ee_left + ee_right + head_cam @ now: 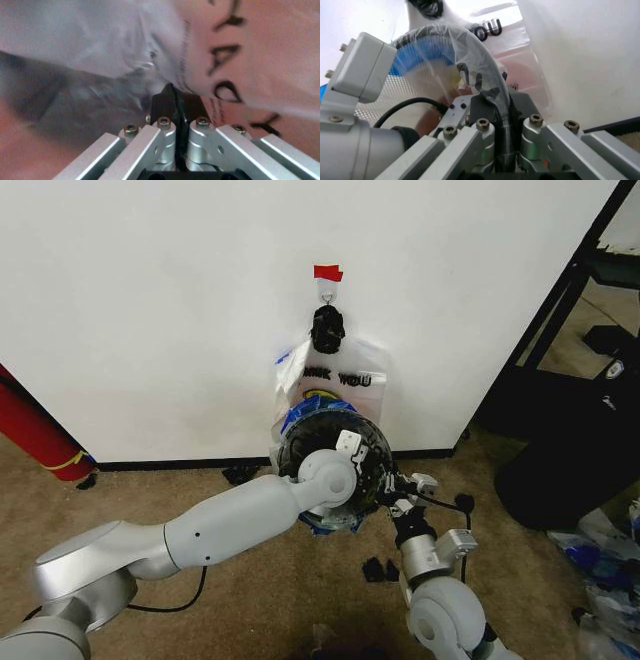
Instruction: Pick up the garbage bag from the wall and place it over the trash bin.
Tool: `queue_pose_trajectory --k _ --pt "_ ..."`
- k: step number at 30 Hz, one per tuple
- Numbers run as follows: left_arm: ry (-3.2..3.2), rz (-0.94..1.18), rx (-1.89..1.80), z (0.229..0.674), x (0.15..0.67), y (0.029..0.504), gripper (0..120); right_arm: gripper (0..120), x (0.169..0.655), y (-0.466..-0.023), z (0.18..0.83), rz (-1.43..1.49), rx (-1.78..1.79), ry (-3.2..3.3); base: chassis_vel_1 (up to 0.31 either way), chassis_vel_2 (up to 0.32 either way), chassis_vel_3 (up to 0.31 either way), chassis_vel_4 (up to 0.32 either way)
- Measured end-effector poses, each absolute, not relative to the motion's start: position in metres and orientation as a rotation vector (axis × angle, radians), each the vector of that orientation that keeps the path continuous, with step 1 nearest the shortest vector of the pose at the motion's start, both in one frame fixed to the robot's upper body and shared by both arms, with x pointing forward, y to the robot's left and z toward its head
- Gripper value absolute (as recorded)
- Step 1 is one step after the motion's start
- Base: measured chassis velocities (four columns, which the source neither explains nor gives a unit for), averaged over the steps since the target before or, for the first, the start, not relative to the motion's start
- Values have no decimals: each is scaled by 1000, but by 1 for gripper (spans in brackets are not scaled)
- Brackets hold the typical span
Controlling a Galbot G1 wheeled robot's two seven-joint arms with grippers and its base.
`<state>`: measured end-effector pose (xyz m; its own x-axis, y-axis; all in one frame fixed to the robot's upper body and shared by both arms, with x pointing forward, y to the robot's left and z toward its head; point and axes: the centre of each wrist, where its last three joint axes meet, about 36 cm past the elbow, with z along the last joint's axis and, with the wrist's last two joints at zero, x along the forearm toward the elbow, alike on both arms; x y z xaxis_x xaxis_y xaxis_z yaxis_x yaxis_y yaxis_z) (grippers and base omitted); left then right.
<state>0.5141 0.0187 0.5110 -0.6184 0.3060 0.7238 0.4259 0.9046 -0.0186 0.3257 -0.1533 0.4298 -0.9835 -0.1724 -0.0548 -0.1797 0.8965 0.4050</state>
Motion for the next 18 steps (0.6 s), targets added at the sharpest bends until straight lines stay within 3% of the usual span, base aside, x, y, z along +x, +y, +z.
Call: queue_pose_trajectory --k 7,18 --pt "-2331 -215 -487 508 512 25 0 1 327 -154 430 679 -265 3052 0 0 0 0" --pt "-2406 -202 -609 536 467 55 0 1 328 -156 431 704 -240 3071 0 0 0 0"
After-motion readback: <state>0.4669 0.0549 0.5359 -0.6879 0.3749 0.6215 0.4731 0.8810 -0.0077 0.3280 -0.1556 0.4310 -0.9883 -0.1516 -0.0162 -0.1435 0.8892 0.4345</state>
